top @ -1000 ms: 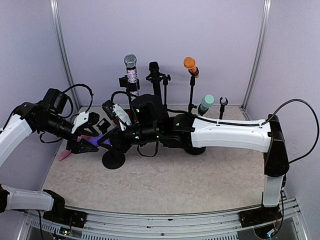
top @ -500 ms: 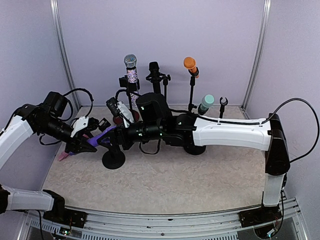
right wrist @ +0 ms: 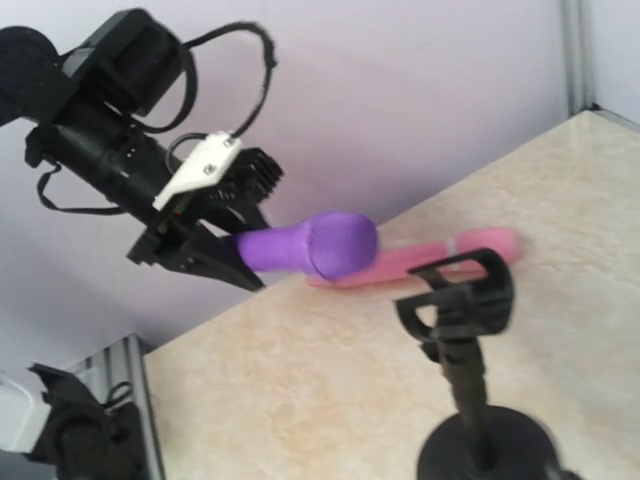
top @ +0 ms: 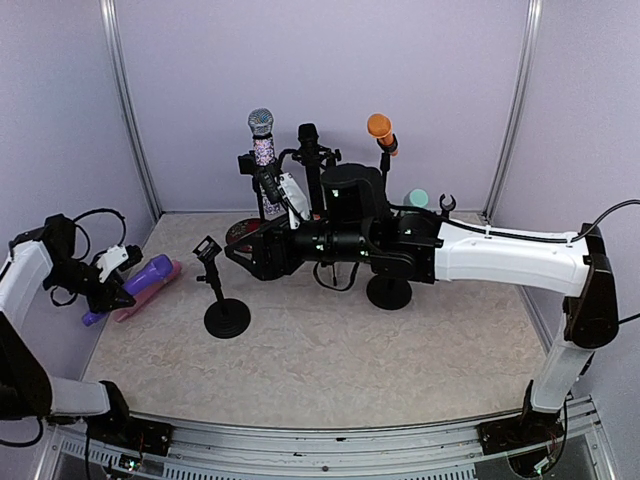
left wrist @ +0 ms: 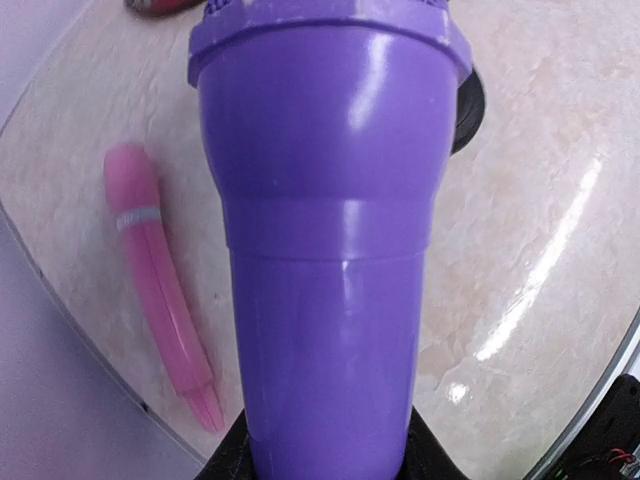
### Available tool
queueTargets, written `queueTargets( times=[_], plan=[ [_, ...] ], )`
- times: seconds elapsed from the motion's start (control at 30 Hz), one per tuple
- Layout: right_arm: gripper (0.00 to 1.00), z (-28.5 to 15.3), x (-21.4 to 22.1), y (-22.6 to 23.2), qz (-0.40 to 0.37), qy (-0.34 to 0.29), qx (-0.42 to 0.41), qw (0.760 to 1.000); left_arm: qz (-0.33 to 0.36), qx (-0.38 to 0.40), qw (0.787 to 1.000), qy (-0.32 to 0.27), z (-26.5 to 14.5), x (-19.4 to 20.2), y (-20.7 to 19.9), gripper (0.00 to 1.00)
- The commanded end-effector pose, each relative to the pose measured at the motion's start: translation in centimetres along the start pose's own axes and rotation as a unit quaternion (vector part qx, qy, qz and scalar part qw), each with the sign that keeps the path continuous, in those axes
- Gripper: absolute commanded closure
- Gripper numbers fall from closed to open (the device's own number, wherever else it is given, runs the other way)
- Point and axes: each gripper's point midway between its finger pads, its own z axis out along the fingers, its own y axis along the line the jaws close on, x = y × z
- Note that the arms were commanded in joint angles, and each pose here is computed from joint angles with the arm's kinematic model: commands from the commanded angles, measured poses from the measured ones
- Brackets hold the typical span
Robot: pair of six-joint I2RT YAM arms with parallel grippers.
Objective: Remove the microphone from the stand
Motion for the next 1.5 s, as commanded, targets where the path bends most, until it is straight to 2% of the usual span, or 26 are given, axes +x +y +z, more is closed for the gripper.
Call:
queueTargets(
  times=[0.0, 0.1, 0.27, 0.53, 0.7, 0.8, 1.07, 1.23, 1.47],
  plan=[
    [0.04, -1.3, -0.5, -1.5, -0.017, -0.011, 0.040, 0.999, -0.047, -0.015, 0.999, 0.016, 0.2, 3.8, 1.8, 0.72],
    [0.03, -0.8, -0.1, -2.5, -0.028, 0.004, 0.063, 0.998, -0.082, -0.029, 0.995, 0.043, 1.4, 6.0, 2.0, 0.69],
    [0.02, 0.3, 0.6, -3.9, -0.035, 0.008, 0.089, 0.995, -0.080, -0.076, 0.992, 0.069, 3.7, 8.7, 2.2, 0.65],
    [0.02, 2.8, 1.4, -5.0, -0.038, 0.005, 0.093, 0.995, -0.118, -0.120, 0.981, 0.094, 5.8, 11.0, 4.8, 0.64],
    [0.02, 4.3, 2.3, -5.6, -0.042, 0.009, 0.089, 0.995, -0.104, -0.129, 0.979, 0.116, 7.4, 11.5, 4.5, 0.61],
    [0.02, 5.4, 2.6, -5.7, -0.050, 0.007, 0.083, 0.995, -0.099, -0.125, 0.980, 0.120, 8.3, 11.3, 4.1, 0.57],
    [0.01, 10.0, 3.9, -7.3, -0.089, 0.010, 0.094, 0.992, -0.099, -0.102, 0.984, 0.107, 8.9, 9.9, 3.4, 0.40],
    [0.02, 12.4, 4.9, -8.7, -0.117, 0.009, 0.112, 0.987, -0.100, -0.073, 0.990, 0.073, 7.3, 7.5, 2.7, 0.29],
    [0.06, 14.2, 5.3, -9.9, -0.148, -0.013, 0.135, 0.980, -0.096, -0.026, 0.995, 0.017, 4.9, 3.7, 1.4, 0.19]
  ],
)
